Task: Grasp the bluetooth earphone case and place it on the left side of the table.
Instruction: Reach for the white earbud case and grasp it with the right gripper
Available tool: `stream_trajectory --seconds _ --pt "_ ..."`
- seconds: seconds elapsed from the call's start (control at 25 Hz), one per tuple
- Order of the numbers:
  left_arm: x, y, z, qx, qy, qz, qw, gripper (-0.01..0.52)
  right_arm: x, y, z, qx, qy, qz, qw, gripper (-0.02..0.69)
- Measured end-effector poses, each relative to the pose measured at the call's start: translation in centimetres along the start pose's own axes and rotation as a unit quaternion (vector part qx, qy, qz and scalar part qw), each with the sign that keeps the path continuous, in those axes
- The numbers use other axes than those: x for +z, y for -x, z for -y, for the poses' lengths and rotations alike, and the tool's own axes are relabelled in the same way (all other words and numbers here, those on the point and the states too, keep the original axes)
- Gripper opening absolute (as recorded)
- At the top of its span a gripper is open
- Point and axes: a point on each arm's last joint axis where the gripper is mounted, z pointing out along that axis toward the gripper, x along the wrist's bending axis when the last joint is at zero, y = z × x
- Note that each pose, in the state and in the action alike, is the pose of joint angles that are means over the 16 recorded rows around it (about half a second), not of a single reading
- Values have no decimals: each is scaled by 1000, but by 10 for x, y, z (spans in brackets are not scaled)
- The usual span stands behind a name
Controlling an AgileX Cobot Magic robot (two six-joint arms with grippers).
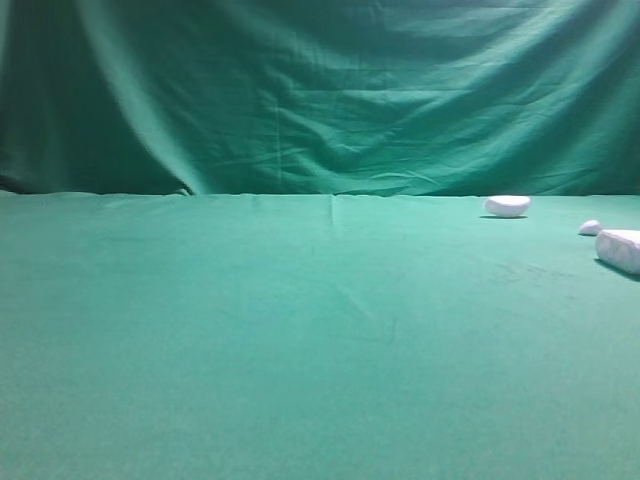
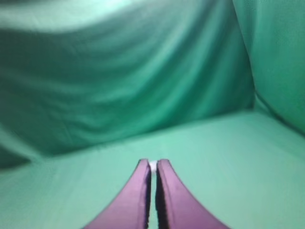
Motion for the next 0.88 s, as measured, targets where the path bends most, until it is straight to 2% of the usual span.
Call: stream_trajectory --seconds 0.16,0.32,0.6,0.88 --pt "0 0 0 0 0 0 1000 0 18 -2 -20 -18 -115 28 993 0" --pt "0 0 0 0 0 0 1000 0 42 -8 -30 -53 -230 30 971 0" --pt "0 0 0 0 0 0 1000 0 89 -30 -19 -132 -374 -23 918 0" --pt "0 0 0 0 0 0 1000 0 134 -59 -1 -188 -455 -61 868 23"
